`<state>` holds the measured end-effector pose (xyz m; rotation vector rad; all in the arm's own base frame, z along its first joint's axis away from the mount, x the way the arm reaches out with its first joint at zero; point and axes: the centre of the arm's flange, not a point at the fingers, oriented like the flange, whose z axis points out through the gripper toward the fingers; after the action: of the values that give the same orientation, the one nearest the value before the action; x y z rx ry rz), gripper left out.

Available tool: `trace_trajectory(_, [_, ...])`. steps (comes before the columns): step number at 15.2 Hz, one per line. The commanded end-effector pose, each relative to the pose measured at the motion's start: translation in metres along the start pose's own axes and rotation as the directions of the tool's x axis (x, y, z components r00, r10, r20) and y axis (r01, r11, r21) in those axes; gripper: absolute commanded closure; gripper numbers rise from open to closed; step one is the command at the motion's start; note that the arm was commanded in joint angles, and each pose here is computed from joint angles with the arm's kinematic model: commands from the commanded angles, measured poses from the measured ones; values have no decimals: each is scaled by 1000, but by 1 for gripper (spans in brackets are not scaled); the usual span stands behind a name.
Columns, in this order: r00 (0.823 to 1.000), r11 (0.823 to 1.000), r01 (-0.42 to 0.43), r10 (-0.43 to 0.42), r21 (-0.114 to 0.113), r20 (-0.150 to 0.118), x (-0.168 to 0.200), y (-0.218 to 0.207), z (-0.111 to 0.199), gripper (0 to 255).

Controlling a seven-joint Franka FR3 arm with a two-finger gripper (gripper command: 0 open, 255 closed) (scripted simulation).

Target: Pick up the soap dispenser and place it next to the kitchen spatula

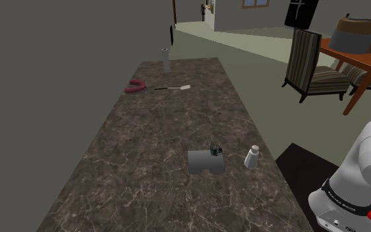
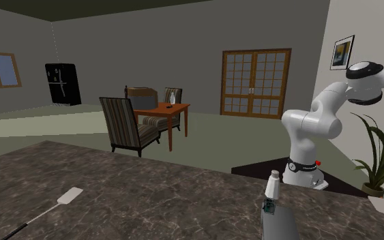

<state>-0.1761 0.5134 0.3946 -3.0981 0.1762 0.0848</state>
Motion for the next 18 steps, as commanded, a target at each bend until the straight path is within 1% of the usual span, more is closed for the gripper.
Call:
trace_trajectory(1, [1000, 1000, 0, 0, 1, 0, 0, 0, 1, 255])
trace_trajectory(6, [1000, 1000, 0, 0, 1, 0, 0, 0, 1, 255])
trace_trajectory(7, [1000, 1000, 0, 0, 1, 0, 0, 0, 1, 0])
trace_trajectory(12, [1000, 1000, 0, 0, 1, 0, 0, 0, 1, 0])
trace_trajectory(16, [1000, 1000, 0, 0, 1, 0, 0, 0, -49, 0])
trace_trajectory(18, [1000, 1000, 0, 0, 1, 0, 0, 0, -49, 0])
